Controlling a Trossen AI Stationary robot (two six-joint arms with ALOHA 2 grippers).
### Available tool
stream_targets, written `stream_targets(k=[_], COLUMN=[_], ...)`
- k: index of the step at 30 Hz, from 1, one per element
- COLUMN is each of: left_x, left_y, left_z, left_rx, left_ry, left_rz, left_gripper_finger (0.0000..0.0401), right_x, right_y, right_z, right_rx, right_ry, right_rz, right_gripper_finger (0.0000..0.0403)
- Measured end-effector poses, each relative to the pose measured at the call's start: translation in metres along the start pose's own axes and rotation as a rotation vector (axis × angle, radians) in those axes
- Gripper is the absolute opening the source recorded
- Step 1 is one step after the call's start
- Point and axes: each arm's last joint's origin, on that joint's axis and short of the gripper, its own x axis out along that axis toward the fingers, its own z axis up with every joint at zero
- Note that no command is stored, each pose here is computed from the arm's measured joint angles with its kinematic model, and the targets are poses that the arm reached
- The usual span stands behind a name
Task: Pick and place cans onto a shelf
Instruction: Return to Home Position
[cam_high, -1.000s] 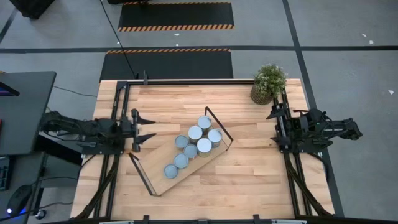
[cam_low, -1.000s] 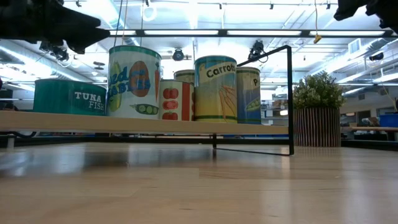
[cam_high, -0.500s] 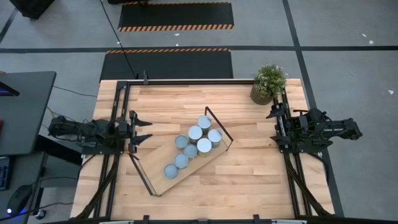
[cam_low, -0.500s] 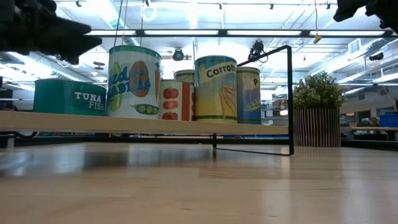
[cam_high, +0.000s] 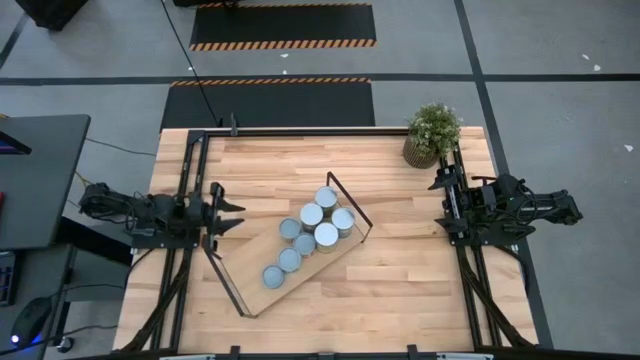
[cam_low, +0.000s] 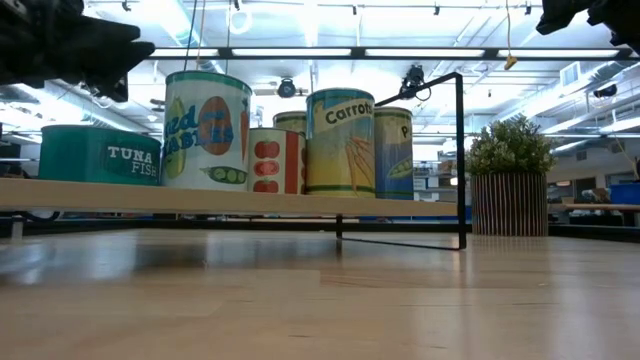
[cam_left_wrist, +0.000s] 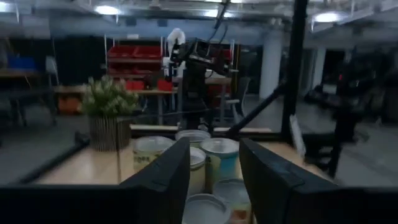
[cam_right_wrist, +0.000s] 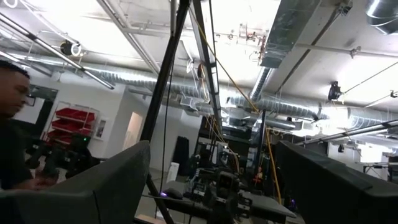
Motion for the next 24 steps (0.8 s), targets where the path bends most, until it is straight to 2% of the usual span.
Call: stream_targets(k=[3,6,24], left_x=[0.0001,0.0001,0.0001], left_y=[0.0001,0.0001,0.0002], left_z=[-0.0006,-0.0004,-0.0007], left_rx=[-0.106,-0.163,-0.164], left_ry=[0.005,0.003,0.004], left_rz=[0.004,0.004,0.006], left_gripper_finger=[0.0143,0.0144,0.0148], right_x=[0.0,0.0,0.0], right_y=[0.0,0.0,0.0], right_z=[0.0,0.0,0.0], right_rx=[0.0,0.0,0.0], right_ry=[0.0,0.0,0.0], right_rz=[0.0,0.0,0.0], right_gripper_finger=[0.0356,0.0356,0.0356])
